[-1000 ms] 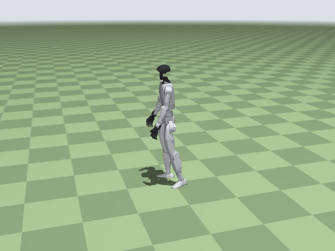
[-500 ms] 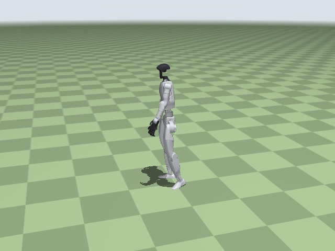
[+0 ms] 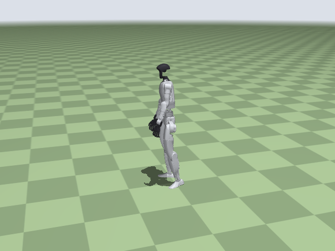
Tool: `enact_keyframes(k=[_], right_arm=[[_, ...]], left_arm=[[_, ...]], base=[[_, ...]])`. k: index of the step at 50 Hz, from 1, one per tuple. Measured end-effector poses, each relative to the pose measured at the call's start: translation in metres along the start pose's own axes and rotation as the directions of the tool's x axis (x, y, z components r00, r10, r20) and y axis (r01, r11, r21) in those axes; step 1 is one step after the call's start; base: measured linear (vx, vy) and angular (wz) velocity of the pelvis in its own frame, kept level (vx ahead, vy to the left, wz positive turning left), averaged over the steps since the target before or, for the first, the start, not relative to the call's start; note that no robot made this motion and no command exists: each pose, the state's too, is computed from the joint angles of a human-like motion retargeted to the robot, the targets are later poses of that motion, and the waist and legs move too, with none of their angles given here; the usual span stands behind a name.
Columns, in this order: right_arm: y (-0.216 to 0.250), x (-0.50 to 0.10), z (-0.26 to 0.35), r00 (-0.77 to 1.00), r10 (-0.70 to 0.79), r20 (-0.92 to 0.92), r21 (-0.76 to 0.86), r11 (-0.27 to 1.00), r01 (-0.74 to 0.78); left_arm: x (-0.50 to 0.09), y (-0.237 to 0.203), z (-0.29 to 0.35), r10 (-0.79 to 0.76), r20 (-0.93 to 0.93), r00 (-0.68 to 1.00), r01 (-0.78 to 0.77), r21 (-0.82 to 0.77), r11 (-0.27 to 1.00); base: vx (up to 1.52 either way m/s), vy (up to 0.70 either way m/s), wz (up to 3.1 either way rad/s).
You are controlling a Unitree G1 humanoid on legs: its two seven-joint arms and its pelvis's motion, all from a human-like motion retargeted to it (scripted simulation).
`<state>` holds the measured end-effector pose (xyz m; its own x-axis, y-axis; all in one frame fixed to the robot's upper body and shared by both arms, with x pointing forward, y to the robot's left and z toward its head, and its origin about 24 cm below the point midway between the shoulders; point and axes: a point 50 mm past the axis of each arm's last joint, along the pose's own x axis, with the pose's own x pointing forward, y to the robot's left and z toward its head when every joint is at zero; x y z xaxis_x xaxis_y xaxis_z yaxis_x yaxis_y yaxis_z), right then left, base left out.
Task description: Static pose
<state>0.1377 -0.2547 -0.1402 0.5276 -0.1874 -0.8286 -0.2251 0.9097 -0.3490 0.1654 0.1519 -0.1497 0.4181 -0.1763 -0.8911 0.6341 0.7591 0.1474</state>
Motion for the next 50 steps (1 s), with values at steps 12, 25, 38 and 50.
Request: enact_keyframes(k=[12,25,38,50], right_arm=[[0.001,0.003,0.010,1.000,0.004,0.019,-0.013,1.000,-0.004],[0.006,0.005,0.024,0.998,0.018,0.060,-0.039,0.999,-0.016],[0.009,0.007,0.034,0.996,0.038,0.082,-0.088,0.996,-0.030],[0.009,0.008,0.040,0.994,0.052,0.095,-0.138,0.990,-0.039]], left_arm=[[0.000,0.002,0.000,0.040,0.011,0.999,-0.040,0.000,0.999],[-0.002,0.007,-0.005,0.082,0.002,0.997,-0.082,-0.006,0.997],[-0.003,0.006,-0.012,0.083,-0.016,0.996,-0.084,-0.014,0.996],[-0.004,0.002,-0.017,0.077,-0.020,0.997,-0.077,-0.028,0.997]], base=[[0.00,0.02,-0.04],[0.00,0.00,-0.07],[-0.01,0.01,-0.17],[0.00,0.00,0.00]])
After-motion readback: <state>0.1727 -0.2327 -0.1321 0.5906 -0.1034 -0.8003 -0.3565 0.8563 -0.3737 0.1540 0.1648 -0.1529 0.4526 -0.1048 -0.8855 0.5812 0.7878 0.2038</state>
